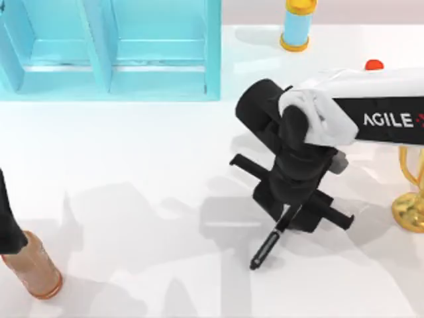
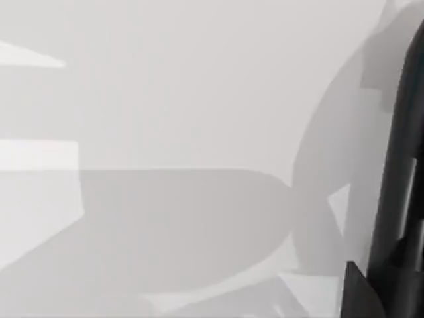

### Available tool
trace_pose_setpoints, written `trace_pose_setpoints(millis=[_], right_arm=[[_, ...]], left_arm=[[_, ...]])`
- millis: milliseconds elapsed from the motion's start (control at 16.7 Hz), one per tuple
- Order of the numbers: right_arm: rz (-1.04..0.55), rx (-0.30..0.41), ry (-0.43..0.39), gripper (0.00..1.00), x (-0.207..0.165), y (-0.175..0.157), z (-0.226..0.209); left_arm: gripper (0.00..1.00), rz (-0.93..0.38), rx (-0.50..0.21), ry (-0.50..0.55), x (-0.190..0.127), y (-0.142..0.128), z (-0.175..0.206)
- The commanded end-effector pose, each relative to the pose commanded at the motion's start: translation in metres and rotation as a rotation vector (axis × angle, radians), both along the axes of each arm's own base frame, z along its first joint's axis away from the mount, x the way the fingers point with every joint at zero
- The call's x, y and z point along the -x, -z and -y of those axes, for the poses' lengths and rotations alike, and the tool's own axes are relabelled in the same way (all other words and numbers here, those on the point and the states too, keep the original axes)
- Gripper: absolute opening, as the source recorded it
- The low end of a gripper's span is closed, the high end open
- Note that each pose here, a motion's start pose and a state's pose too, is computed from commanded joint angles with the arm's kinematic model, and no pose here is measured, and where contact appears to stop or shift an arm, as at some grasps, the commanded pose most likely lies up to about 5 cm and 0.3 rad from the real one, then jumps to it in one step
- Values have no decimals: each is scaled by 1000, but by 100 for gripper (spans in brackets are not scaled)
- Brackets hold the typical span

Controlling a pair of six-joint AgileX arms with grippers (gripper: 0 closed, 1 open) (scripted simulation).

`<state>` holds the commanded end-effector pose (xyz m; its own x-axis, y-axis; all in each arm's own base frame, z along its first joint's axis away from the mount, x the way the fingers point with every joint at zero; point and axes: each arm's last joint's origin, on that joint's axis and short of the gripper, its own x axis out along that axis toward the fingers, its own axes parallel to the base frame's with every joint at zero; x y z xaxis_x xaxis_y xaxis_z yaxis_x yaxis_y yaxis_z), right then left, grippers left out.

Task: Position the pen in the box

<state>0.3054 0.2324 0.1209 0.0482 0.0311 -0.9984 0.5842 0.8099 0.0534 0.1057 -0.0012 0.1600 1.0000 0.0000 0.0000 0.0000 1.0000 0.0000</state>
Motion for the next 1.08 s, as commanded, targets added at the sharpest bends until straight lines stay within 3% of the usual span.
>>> trace_pose_setpoints(millis=[720, 1080], right_arm=[[-12, 9, -1, 0, 1, -91, 1], [-7, 5, -2, 0, 1, -93, 0]], left_arm=[[100, 0, 0, 0, 0, 0, 0], [100, 0, 0, 0, 0, 0, 0]])
